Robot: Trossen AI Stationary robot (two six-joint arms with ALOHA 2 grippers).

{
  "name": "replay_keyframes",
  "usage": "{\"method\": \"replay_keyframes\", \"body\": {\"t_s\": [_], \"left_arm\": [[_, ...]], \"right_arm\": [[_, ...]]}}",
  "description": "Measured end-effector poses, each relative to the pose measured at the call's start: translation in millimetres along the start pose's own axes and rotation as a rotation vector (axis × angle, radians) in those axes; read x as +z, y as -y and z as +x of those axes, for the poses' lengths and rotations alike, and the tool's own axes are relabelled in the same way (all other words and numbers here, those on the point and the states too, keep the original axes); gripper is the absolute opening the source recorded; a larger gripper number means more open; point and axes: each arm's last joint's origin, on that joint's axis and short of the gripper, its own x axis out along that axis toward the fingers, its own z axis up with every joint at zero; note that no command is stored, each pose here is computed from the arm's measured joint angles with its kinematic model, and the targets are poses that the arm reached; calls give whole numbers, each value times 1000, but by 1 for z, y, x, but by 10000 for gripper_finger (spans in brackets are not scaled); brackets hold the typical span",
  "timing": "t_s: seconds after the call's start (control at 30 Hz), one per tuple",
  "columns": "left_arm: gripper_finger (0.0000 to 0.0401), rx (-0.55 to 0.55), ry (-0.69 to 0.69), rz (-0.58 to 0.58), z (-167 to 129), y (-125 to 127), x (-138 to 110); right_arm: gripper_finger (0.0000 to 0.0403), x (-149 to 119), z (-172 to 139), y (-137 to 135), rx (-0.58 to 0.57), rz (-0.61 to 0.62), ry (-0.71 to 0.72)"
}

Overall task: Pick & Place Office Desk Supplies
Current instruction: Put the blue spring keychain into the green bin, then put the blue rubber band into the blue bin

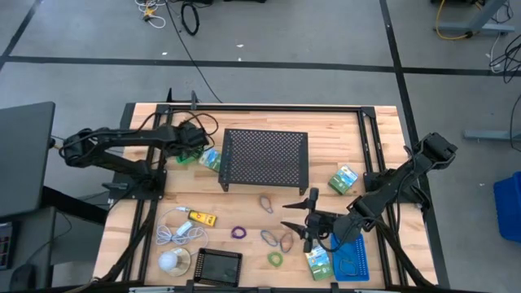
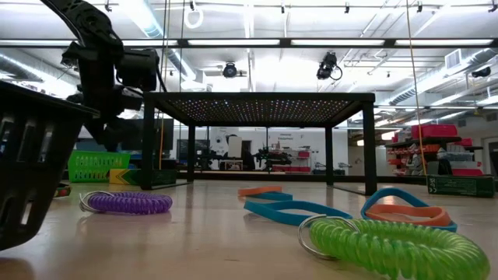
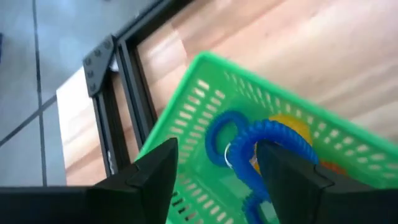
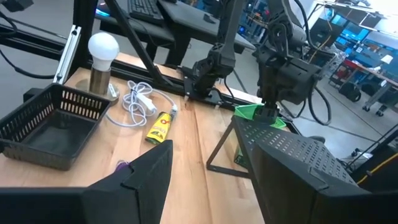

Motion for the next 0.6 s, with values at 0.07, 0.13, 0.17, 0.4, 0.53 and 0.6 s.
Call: {"method": "replay_keyframes", "body": {"t_s": [0.07, 0.13, 0.17, 0.4, 0.53, 0.6], "left_arm": [[231, -7, 35, -9, -3, -2, 3], [232, -21, 74, -18, -6, -4, 6], [232, -28, 94, -25, -8, -5, 7], [231, -73, 192, -70, -21, -17, 12], [231, -83, 212, -74, -25, -21, 12], [231, -85, 218, -79, -26, -22, 12]], "right_arm": [[231, 0, 1, 1, -5, 1, -2], [231, -1, 3, 3, -11, 2, -5], [231, -1, 3, 3, -13, 3, -5], [231, -1, 6, 6, -24, 21, -10], [231, -1, 8, 8, -29, 35, -12], [231, -2, 8, 8, -30, 35, -13]]}}
